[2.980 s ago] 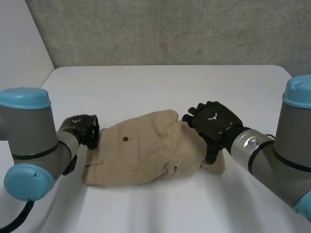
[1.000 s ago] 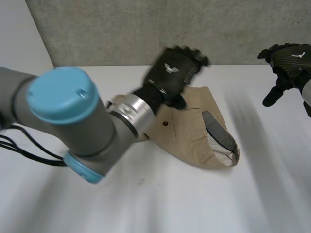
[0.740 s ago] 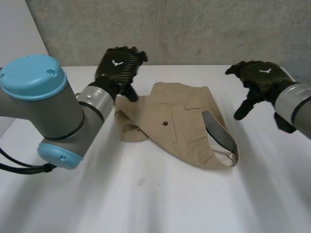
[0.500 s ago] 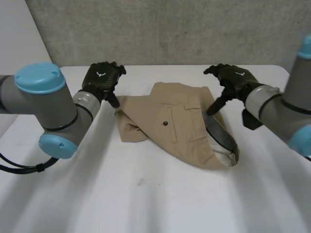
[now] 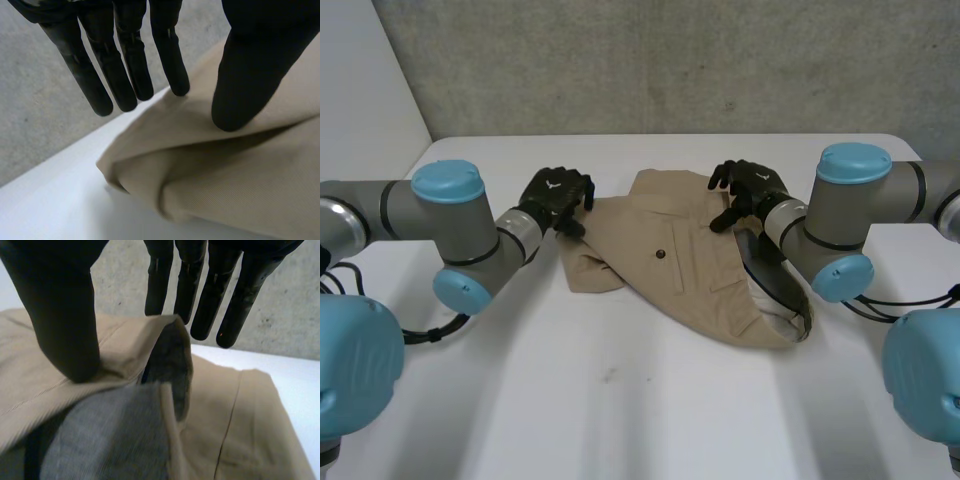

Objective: Fold the shorts.

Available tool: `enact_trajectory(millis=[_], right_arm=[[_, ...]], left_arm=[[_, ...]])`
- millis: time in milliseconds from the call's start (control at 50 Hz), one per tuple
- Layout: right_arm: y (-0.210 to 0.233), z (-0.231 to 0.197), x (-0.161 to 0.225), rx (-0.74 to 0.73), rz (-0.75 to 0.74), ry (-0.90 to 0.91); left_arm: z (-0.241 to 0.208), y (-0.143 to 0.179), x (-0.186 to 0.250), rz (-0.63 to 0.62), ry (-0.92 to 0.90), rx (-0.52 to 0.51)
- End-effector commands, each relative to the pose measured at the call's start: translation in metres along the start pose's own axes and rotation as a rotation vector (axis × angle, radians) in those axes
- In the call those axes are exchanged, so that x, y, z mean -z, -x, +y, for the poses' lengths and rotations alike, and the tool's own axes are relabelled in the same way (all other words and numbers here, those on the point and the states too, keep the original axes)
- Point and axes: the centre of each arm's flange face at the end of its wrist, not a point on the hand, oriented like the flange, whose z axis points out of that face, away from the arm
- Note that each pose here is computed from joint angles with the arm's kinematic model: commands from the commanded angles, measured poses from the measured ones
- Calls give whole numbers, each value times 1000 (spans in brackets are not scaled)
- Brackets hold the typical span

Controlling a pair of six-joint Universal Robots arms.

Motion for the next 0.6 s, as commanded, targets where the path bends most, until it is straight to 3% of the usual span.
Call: enact_trajectory(millis=[20,180,280,380,500,600], right_arm=[[0,6,2,21,1,54],[19,-69,27,139,-7,-81],[39,-127,65,276,-11,-213],[51,-142,105,473,19,-212],[60,-130,156,707,54,-137],[67,-119,186,772,38,-104]], left_arm=[[-1,0,-1,-1,32,4],[-57,-4,15,-22,-66,-16],[-89,-26,46,4,-104,3],[-94,-48,84,47,-58,55],[-92,-67,123,85,-14,110],[-93,-65,140,68,-38,140]])
